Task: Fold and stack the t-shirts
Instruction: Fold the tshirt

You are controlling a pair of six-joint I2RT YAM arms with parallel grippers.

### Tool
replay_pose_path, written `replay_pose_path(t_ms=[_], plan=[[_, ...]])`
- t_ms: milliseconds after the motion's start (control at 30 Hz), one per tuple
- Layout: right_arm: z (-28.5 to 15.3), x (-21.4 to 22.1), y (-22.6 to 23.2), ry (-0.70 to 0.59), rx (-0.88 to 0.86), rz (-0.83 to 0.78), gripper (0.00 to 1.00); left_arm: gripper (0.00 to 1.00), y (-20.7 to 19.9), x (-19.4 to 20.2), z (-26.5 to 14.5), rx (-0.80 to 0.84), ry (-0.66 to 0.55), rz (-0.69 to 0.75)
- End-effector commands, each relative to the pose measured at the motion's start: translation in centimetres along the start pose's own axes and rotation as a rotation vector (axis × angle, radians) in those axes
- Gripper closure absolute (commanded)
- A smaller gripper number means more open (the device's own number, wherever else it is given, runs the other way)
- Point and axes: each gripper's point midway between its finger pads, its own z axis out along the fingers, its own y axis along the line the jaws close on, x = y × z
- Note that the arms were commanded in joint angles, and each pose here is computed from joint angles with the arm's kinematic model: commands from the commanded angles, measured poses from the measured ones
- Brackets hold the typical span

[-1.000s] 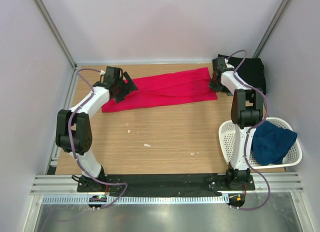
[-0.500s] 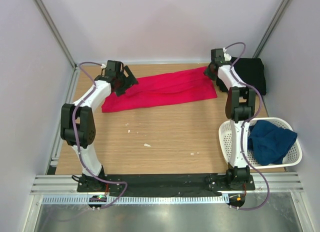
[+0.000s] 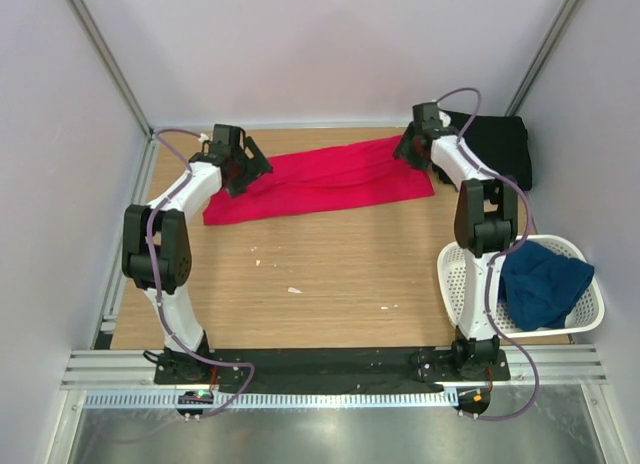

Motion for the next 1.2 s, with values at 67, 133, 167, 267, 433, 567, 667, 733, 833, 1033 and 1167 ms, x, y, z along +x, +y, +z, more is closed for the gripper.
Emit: replay_pose_path(t_ms=[67,133,167,267,433,567,667,733,833,1033,1167], plan=[[-3.5,4.2,6.3,0.015,-0.145,-0.145,0.44,0.09,0.8,-0.1,1.6,-0.033,-0.017,-0.036],[-3.0,6.2,6.8,0.059,-0.159,-0.171,0.44,0.1,1.3,0.3,1.9,-0.045,-0.007,-0.044],[-3.1,7.3,7.6,0.076,-0.175,-0.191,0.44,0.1,1.4,0.5,2.0,-0.05,-0.004,-0.047],[-3.0,9.6,9.3,0.115,-0.233,-0.246,0.45,0.09,2.3,1.3,2.1,-0.07,0.002,-0.066],[-2.8,12.7,11.6,0.173,-0.322,-0.299,0.48,0.09,3.4,2.2,2.4,-0.087,0.013,-0.081],[-1.2,12.7,11.8,0.153,-0.313,-0.296,0.5,0.09,4.2,2.6,2.8,-0.101,0.026,-0.097],[0.3,12.3,12.2,0.133,-0.303,-0.279,0.51,0.1,4.5,2.7,2.8,-0.107,0.029,-0.101],[0.8,12.0,12.6,0.118,-0.31,-0.255,0.52,0.09,4.8,2.8,2.9,-0.112,0.03,-0.102],[0.8,10.8,13.5,0.055,-0.343,-0.188,0.52,0.09,5.0,2.9,3.1,-0.11,0.042,-0.098],[1.2,8.7,14.5,-0.031,-0.367,-0.095,0.5,0.1,5.4,3.3,3.4,-0.123,0.05,-0.103],[1.7,7.1,13.2,-0.035,-0.257,-0.09,0.45,0.1,5.8,2.9,3.0,-0.131,0.035,-0.109]])
